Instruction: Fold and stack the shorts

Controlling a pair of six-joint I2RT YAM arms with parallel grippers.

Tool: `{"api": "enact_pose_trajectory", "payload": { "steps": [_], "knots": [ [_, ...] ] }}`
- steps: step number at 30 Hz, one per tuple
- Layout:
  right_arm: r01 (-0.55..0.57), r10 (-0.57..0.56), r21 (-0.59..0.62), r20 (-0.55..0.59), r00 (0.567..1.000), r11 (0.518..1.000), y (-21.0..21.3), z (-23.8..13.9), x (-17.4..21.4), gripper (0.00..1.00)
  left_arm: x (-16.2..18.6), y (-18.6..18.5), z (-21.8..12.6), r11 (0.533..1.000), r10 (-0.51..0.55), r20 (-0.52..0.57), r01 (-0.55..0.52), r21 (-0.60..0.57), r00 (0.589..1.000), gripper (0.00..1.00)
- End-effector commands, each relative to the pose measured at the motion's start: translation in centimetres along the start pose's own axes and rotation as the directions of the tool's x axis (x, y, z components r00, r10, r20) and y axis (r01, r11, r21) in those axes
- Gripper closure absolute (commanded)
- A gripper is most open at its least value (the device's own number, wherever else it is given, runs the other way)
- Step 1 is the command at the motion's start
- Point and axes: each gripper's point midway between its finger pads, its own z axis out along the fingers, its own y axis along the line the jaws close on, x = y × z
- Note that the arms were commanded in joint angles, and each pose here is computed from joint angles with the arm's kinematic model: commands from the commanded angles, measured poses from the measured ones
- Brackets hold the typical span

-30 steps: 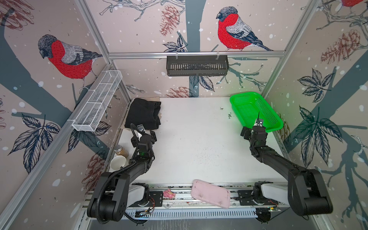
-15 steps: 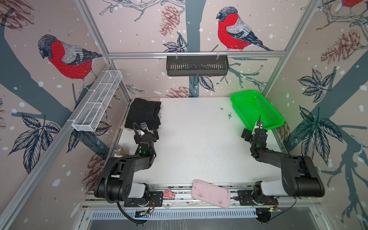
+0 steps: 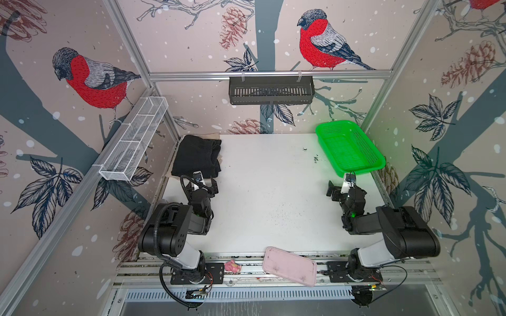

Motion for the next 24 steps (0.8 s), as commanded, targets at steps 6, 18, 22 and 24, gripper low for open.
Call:
{"api": "enact_pose_trajectory", "payload": {
  "steps": [6,18,22,24],
  "knots": [
    [-0.007,0.005,0.053,0.051,0.999,0.999,-1.11,0.5,-1.86,0.0,-2.01,-0.24,-0.02,1.0,-0.018,0.078,0.017,0.015,0.997,0.03],
    [-0.005,0.002,0.055,0.052,0.999,0.998,-1.08,0.51,-1.86,0.0,-2.04,-0.25,-0.03,1.0,-0.019,0.079,0.018,0.016,0.997,0.03],
    [-0.006,0.003,0.055,0.054,0.999,0.998,-1.08,0.5,-1.91,0.0,-2.04,-0.23,-0.02,1.0,-0.018,0.079,0.016,0.016,0.997,0.03],
    [-0.006,0.003,0.054,0.054,0.999,0.999,-1.09,0.48,-1.89,0.0,-2.04,-0.21,-0.02,1.0,-0.018,0.08,0.017,0.015,0.997,0.03]
  ]
}}
